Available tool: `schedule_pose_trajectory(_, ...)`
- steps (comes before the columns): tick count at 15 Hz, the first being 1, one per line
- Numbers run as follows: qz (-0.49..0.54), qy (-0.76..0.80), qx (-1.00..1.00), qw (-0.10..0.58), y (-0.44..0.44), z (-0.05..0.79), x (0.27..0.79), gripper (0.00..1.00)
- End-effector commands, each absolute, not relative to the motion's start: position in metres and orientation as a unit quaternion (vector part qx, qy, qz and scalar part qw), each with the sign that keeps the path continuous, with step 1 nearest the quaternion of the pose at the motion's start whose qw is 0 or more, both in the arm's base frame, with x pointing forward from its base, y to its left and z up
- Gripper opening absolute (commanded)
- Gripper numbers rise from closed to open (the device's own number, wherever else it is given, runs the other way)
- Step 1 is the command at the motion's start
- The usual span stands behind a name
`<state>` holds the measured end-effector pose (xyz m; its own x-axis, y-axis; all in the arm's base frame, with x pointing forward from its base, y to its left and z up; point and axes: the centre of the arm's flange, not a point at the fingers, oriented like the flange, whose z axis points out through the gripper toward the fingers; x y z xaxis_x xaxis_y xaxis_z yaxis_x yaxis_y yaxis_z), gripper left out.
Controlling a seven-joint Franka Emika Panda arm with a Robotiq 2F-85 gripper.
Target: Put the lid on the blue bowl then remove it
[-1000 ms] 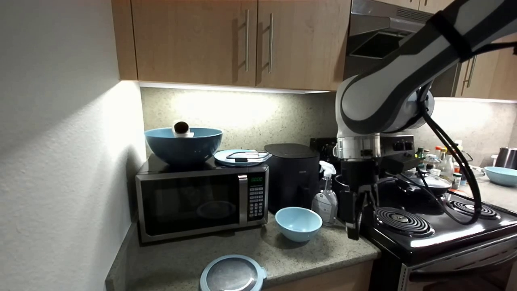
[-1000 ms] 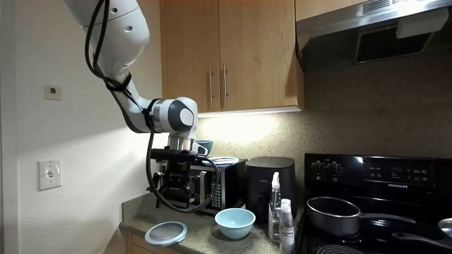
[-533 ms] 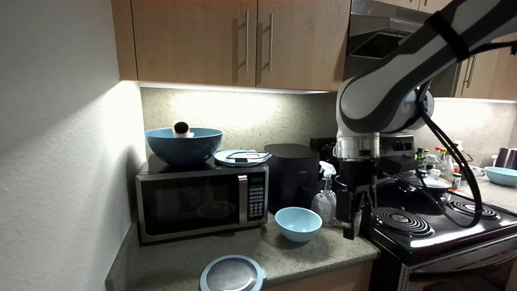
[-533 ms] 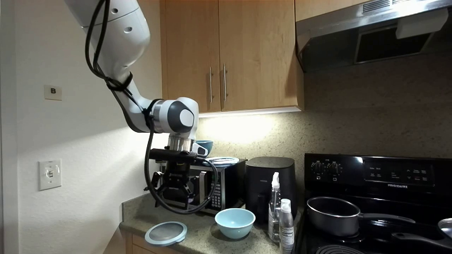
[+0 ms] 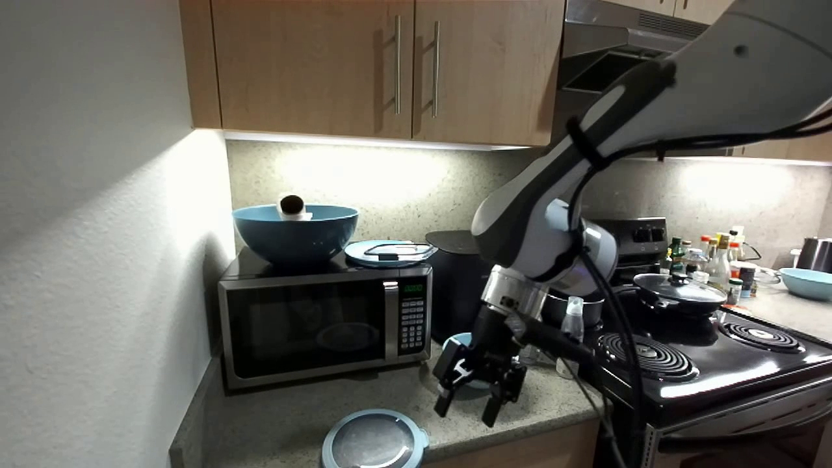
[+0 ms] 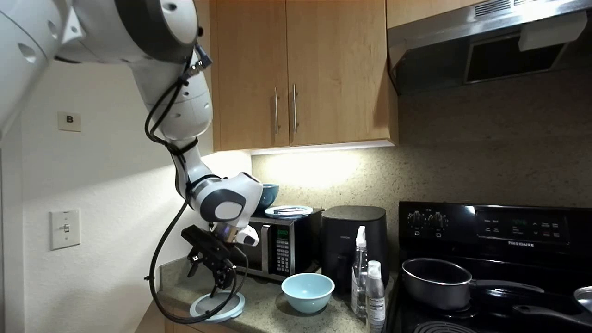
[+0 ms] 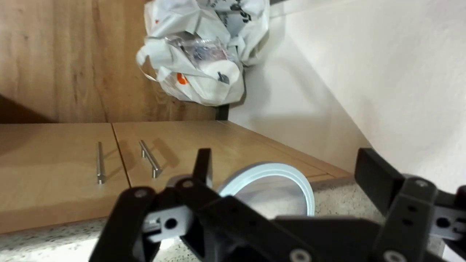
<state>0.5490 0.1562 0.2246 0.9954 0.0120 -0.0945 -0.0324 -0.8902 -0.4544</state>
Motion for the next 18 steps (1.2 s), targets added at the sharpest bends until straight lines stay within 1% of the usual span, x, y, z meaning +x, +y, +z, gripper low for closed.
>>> schedule_pose_trajectory(1,0.037,0.018,-0.969,0.243,0.164,0.216,0.556,1.0)
schedule_pose_trajectory(6,0.025,0.028,-0.967,0.253,0.173,0.204,0.572,1.0)
schedule_pose_trajectory(7,0.015,0.02,-0.958,0.287,0.17,0.199,0.569,1.0)
schedule_pose_trajectory(9,-0.008,0.004,-0.947,0.32,0.167,0.178,0.562,1.0)
schedule_pose_trajectory(10,-0.017,0.009,-0.936,0.353,0.166,0.165,0.562,1.0)
schedule_pose_trajectory(14,-0.03,0.078,-0.894,0.439,0.163,0.109,0.555,1.0)
schedule_pose_trajectory(18,-0.028,0.186,-0.861,0.473,0.153,0.052,0.533,1.0)
